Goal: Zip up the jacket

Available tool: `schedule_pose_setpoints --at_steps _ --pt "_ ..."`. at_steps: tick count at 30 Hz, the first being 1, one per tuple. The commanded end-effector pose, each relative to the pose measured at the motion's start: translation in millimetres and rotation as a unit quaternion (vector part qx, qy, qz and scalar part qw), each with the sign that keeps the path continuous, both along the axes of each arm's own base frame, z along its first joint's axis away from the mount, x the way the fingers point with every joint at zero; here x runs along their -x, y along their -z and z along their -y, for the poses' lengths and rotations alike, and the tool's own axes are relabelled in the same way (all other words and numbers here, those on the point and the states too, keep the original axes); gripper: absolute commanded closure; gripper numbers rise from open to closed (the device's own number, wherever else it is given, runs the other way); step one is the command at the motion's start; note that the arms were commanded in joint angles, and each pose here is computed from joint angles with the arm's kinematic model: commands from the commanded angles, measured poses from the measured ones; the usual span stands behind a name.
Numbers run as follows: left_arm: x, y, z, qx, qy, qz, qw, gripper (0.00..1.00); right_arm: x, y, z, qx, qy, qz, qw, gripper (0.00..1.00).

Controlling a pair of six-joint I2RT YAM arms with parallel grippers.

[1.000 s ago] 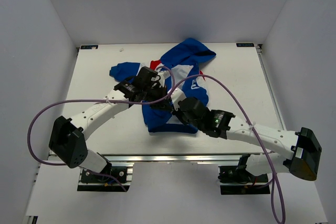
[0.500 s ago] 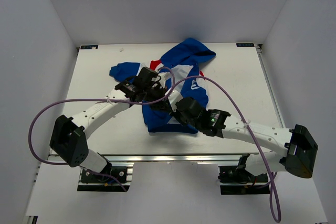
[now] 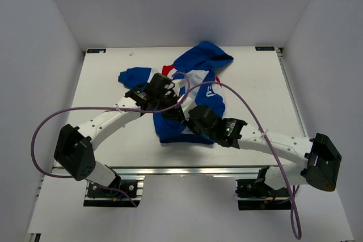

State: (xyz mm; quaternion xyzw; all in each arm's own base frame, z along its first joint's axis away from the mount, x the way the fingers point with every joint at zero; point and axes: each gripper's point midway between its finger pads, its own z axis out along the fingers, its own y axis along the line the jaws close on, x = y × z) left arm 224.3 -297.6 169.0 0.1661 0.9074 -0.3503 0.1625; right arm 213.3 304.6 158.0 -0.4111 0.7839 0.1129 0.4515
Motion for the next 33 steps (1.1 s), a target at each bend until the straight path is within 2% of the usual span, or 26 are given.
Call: schedule_pose_setpoints --at_steps 1,2,4,5,6,13,18,27,33 --pt "10.5 -15.6 9.6 0.023 0.035 0.013 0.999 1.0 -9.2 -14.9 -10.4 -0.031 0.011 0.017 0.999 0.85" --pt "11.1 -16.1 10.0 0.024 0.036 0.013 0.999 1.0 -9.9 -15.1 -10.5 -0.033 0.012 0.018 0.999 0.84" --pt "12.3 -15.2 10.2 0.022 0.038 0.012 0.999 1.0 -9.8 -13.6 -11.3 -0.032 0.01 0.016 0.999 0.86" --pt "12.1 -15.5 10.1 0.022 0.037 0.012 0.999 1.0 -8.8 -14.2 -12.2 -0.034 0.007 0.014 0.999 0.9" --pt "12.3 -14.7 9.6 0.02 0.037 0.011 0.999 1.0 -8.5 -13.9 -12.1 -0.033 0.006 0.014 0.999 1.0" --pt "13.3 -14.8 8.0 0.017 0.036 0.01 0.999 1.0 -17.7 -19.3 -2.2 -0.024 0.035 0.029 0.999 1.0" --pt "20.0 -6.8 3.7 0.005 0.038 -0.007 0.999 1.0 -36.4 -29.7 12.0 -0.025 0.1 0.058 0.993 1.0" --pt "40.1 19.2 -5.8 -0.03 0.044 -0.053 0.997 1.0 -69.9 -53.1 28.0 -0.024 0.172 0.101 0.98 1.0" --pt "46.6 33.7 -20.2 -0.076 0.031 -0.066 0.994 1.0 -91.9 -64.8 46.0 -0.027 0.213 0.111 0.97 1.0"
